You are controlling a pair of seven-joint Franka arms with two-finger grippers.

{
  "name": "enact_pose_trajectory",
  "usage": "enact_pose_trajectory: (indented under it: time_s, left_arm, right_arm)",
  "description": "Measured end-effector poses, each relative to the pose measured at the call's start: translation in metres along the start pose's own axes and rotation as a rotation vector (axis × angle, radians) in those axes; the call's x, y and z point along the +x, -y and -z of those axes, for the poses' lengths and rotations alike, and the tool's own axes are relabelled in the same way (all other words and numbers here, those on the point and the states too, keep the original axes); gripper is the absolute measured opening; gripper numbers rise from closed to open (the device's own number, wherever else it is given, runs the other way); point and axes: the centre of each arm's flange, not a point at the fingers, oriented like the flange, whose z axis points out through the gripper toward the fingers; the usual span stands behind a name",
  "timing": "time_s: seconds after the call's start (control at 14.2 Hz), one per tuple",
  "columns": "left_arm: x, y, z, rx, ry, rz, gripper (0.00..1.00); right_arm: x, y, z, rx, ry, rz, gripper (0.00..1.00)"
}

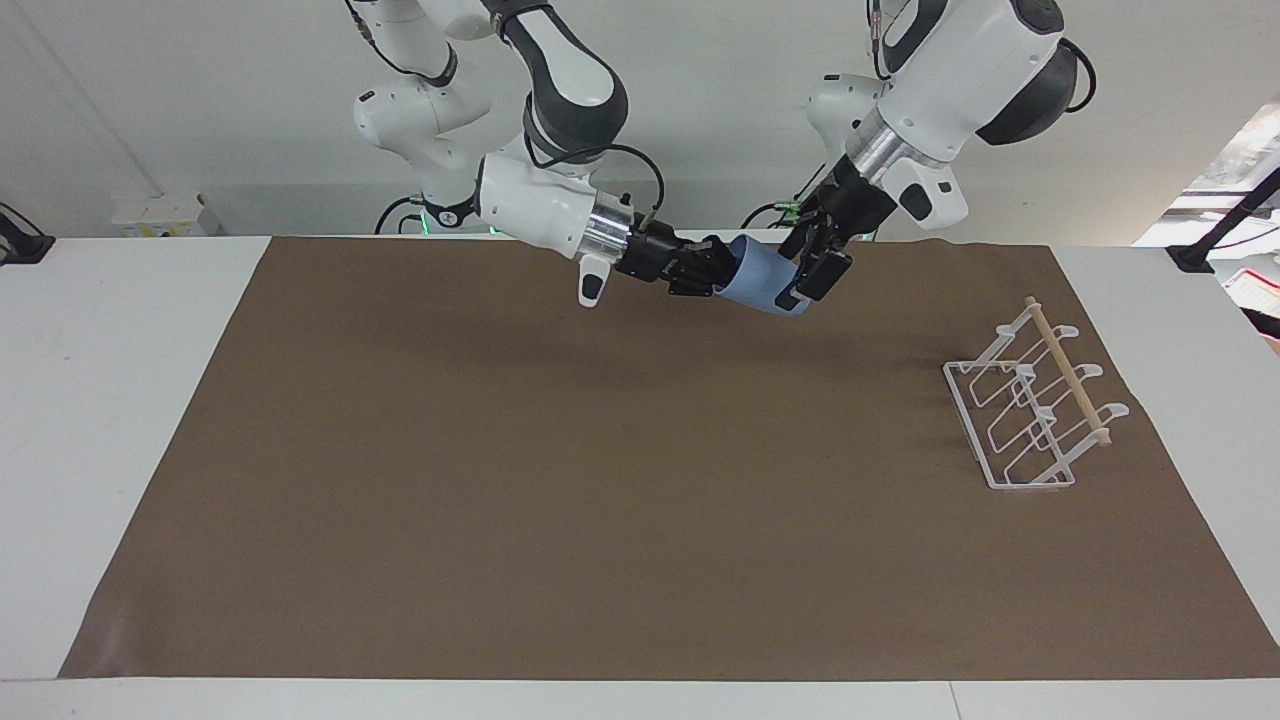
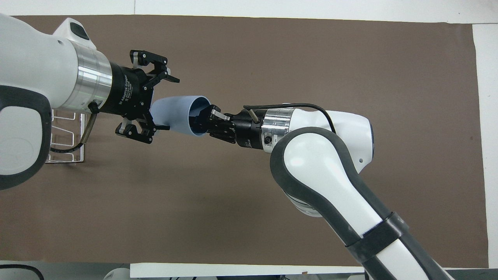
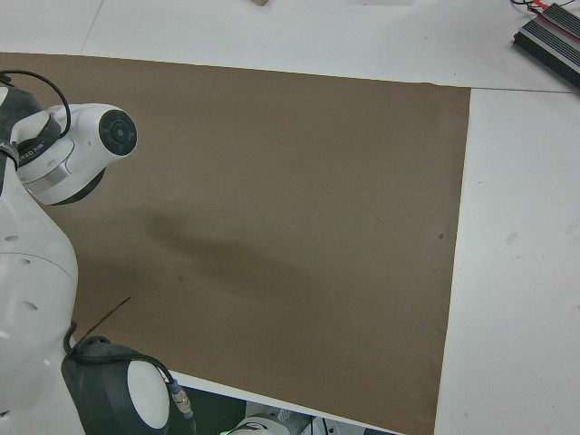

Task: Hang cup on cup holder
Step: 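Close the left gripper on the cup's base, then open the right gripper and pull it back from the cup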

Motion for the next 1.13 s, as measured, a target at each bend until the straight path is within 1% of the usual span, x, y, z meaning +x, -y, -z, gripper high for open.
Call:
enact_pose_trajectory:
  time_s: [0.14, 0.21, 0.28, 0.42, 0.7, 0.77, 0.85, 0.92, 0.99, 1.06, 1.13]
  left_arm:
    - [0.0, 0.005, -0.015, 0.031, -0.003, 0.002, 0.98]
    - [0.001, 0.007, -0.018, 0.038, -0.003, 0.004, 0.94]
    - [0.001, 0.008, -0.018, 0.039, -0.003, 0.008, 0.93]
    - [0.003, 0.007, -0.013, 0.026, -0.001, 0.018, 0.78]
    - [0.004, 0.008, -0.012, 0.024, 0.0, 0.026, 0.78]
    - [0.008, 0.007, -0.011, 0.025, -0.02, 0.029, 0.78]
    - [0.019, 0.007, -0.01, 0.033, -0.064, 0.031, 0.78]
    - [0.033, 0.008, -0.008, 0.045, -0.125, 0.031, 0.78]
    - [0.046, 0.009, -0.007, 0.061, -0.197, 0.028, 0.78]
    - [0.058, 0.011, -0.007, 0.078, -0.276, 0.02, 0.78]
    - [0.072, 0.013, -0.007, 0.094, -0.371, 0.01, 0.78]
  right_arm:
    - [-0.001, 0.002, -0.001, 0.003, 0.003, 0.0, 0.04]
    - [-0.001, 0.003, -0.001, 0.003, 0.003, 0.0, 0.04]
    - [-0.002, 0.003, -0.001, 0.003, 0.005, 0.0, 0.04]
    - [-0.003, 0.003, -0.002, 0.005, 0.01, -0.006, 0.04]
    - [-0.003, 0.005, -0.002, 0.007, 0.01, -0.014, 0.06]
    - [-0.002, 0.005, -0.001, 0.009, 0.007, -0.017, 0.13]
    - [0.002, 0.006, 0.003, 0.013, 0.0, -0.021, 0.25]
    - [0.009, 0.006, 0.011, 0.019, -0.012, -0.026, 0.35]
    - [0.021, 0.007, 0.024, 0.032, -0.011, -0.035, 0.48]
    - [0.036, 0.008, 0.044, 0.052, 0.007, -0.043, 0.6]
    - [0.056, 0.008, 0.076, 0.063, 0.037, -0.041, 0.7]
